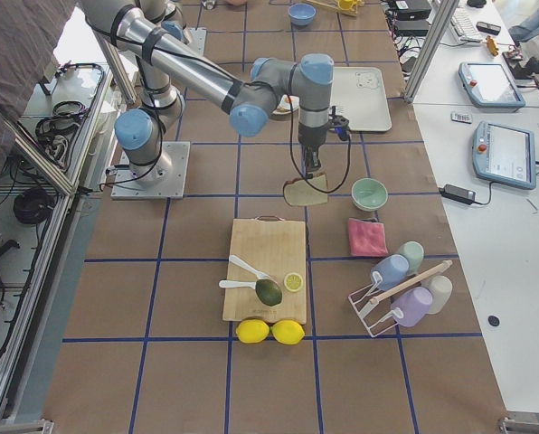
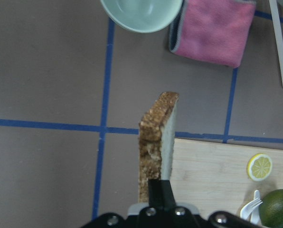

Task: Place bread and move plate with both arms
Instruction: 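Lift the bread slice with the right gripper and carry it over the plate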

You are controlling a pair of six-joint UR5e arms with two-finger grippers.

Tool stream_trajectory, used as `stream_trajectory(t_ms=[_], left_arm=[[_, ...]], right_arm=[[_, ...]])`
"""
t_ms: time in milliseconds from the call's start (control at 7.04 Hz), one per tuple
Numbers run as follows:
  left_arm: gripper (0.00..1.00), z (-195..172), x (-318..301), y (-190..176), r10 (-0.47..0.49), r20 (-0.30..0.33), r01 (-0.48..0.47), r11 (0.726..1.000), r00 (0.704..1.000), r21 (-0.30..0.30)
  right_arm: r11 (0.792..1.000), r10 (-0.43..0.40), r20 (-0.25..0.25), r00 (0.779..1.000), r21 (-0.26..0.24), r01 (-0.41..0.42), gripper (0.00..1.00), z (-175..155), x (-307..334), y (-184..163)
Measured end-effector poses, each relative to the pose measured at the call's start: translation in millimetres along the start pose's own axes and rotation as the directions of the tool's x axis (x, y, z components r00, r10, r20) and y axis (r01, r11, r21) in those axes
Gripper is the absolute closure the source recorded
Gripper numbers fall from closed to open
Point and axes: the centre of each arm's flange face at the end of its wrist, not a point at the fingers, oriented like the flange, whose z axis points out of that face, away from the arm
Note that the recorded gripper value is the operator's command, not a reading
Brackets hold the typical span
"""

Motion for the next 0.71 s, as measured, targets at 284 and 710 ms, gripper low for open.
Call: stream_trajectory(t_ms=[284, 710], left_arm=[[0.00, 0.0, 0.0, -0.2, 0.000, 0.000, 0.000, 1.000, 1.000, 0.001], [0.00, 0.2, -0.1, -0.7, 0.000, 0.000, 0.000, 1.000, 1.000, 0.001]], right_arm=[[0.999, 0.030, 0.028, 0.999, 0.017, -0.030, 1.00, -55.9, -123.1, -19.7], [0.988, 0.150, 0.050, 0.987, 0.035, -0.152, 1.00, -82.7, -280.4, -2.7]])
